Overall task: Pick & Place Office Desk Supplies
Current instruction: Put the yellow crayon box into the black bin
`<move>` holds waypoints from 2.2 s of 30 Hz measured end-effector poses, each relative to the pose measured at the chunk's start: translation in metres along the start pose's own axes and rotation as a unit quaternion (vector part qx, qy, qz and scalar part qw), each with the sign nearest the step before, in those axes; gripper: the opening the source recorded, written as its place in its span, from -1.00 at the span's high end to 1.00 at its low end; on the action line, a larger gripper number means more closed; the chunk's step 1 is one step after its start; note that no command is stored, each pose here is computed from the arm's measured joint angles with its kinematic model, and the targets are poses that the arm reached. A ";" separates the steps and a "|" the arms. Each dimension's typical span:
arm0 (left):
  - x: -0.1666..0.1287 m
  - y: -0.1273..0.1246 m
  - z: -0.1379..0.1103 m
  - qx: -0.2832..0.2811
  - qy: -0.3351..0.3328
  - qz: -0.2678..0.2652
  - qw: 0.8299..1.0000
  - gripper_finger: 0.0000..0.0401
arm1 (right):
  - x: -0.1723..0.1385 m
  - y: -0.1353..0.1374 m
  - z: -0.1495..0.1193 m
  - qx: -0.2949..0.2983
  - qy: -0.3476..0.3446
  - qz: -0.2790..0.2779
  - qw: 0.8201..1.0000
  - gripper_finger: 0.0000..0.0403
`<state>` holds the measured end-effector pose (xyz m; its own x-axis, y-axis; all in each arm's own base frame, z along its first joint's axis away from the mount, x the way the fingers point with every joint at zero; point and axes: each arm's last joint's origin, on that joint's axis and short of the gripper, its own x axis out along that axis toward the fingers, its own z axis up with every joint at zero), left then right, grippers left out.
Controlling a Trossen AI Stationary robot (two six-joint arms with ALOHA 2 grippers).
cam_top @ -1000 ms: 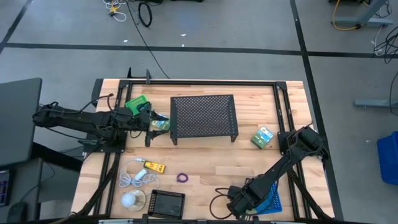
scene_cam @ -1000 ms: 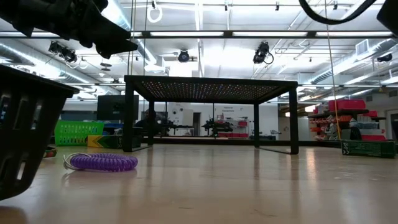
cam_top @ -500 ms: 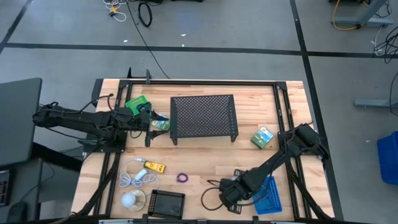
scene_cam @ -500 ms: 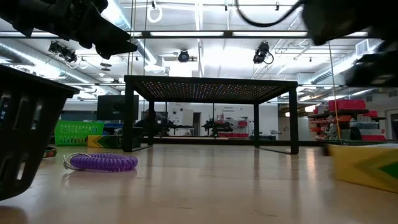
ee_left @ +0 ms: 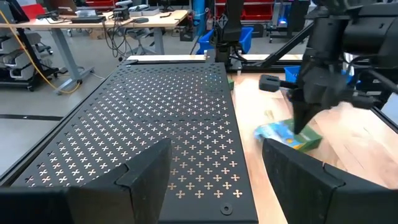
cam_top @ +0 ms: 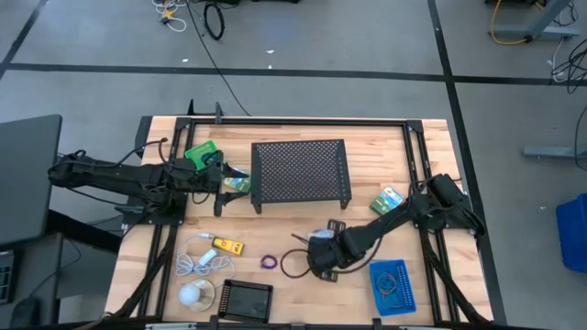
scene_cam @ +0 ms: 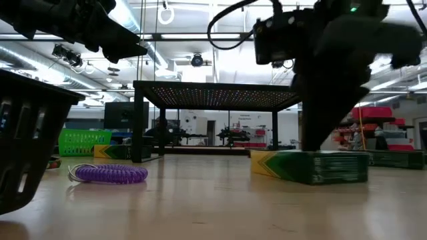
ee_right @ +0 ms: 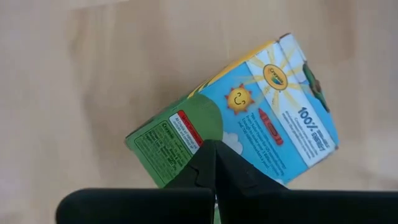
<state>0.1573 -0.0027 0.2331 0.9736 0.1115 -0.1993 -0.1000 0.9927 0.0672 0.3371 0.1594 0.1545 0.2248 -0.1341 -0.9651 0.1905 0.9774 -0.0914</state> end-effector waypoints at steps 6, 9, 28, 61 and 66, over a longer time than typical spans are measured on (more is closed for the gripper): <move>0.000 0.000 0.000 -0.001 0.000 0.000 1.000 -0.30 | -0.004 0.006 -0.004 0.002 -0.018 -0.006 1.000 1.00; 0.000 0.000 0.000 -0.001 0.000 0.000 1.000 -0.30 | -0.009 0.014 -0.005 0.002 -0.043 0.012 0.999 1.00; 0.000 0.000 0.001 -0.001 -0.004 0.001 1.000 -0.30 | -0.018 0.043 0.005 -0.008 -0.138 0.108 0.985 1.00; 0.000 0.000 0.001 -0.002 -0.004 0.001 1.000 -0.30 | 0.011 0.035 -0.034 0.150 -0.028 -0.069 0.986 1.00; 0.000 0.000 0.001 -0.002 -0.004 0.000 1.000 -0.30 | 0.008 0.035 -0.046 0.173 -0.007 -0.101 0.980 1.00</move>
<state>0.1574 -0.0028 0.2337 0.9751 0.1118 -0.1917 -0.1012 0.9928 0.0639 0.3021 0.2000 0.1323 0.1623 -0.3234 -0.9322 0.5443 0.8174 -0.1888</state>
